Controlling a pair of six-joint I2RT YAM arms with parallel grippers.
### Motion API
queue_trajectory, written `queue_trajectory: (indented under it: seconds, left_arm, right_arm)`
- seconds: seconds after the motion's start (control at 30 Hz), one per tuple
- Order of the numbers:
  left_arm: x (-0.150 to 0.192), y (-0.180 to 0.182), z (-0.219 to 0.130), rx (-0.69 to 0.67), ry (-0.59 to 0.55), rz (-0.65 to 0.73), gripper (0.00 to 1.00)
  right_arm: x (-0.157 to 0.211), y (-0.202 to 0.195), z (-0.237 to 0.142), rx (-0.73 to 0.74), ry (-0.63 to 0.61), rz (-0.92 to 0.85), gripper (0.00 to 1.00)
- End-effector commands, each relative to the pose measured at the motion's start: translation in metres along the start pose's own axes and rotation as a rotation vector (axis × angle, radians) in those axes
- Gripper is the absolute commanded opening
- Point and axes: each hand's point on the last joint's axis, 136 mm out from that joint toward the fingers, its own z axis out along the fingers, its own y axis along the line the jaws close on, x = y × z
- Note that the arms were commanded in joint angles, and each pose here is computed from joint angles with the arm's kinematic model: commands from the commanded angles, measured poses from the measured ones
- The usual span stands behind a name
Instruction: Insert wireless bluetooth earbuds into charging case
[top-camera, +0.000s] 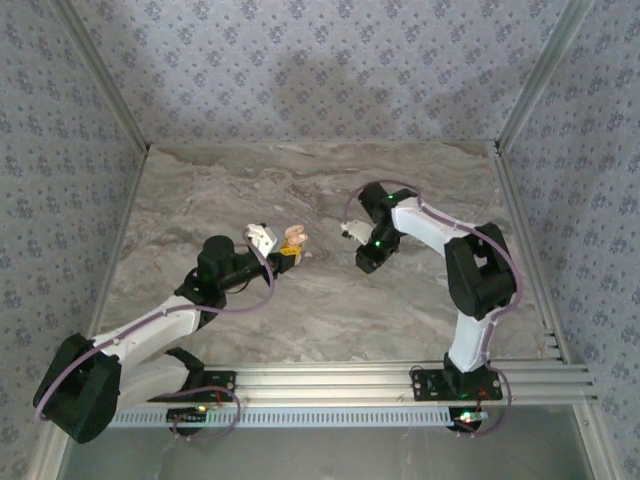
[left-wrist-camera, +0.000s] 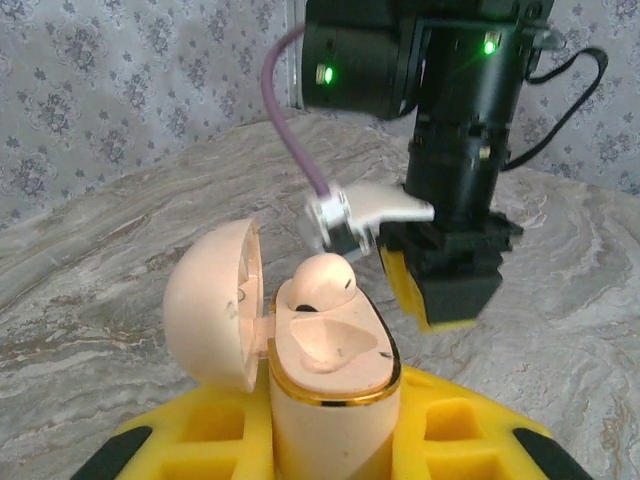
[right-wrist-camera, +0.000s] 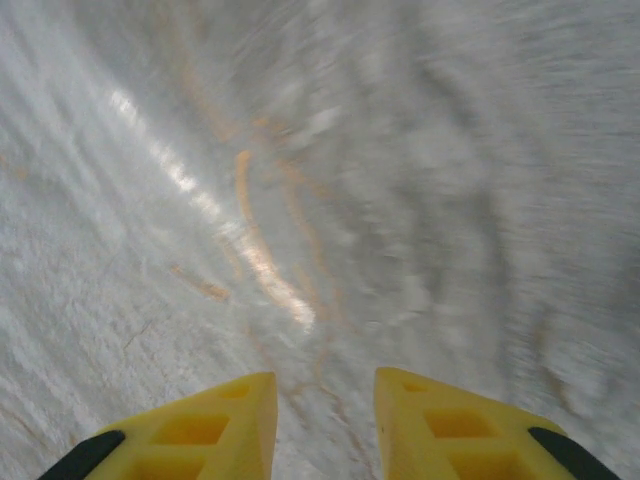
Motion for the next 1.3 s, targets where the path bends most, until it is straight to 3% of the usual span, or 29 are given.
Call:
queue_trajectory:
  seconds: [0.0,0.13,0.27,0.6,1.27]
  left_arm:
    - [-0.006,0.002,-0.004,-0.016,-0.021,0.022,0.14]
    - [-0.007,0.003,-0.005,-0.020,-0.023,0.025,0.14]
    - [-0.008,0.003,-0.004,-0.020,-0.023,0.028,0.14]
    - [-0.007,0.005,-0.005,-0.030,-0.018,0.034,0.14]
    - [-0.006,0.006,-0.007,-0.034,-0.017,0.031,0.14]
  right_arm:
    - [-0.020,-0.032,-0.034,0.066,-0.128,0.197,0.35]
    - [-0.020,-0.072,-0.046,0.100,-0.142,0.448,0.40]
    - [-0.025,-0.095,-0.043,0.108,-0.144,0.560,0.43]
    - [-0.054,-0.110,-0.006,0.074,-0.100,0.583,0.45]
    - [-0.047,-0.101,0.034,0.102,0.040,0.563,0.37]
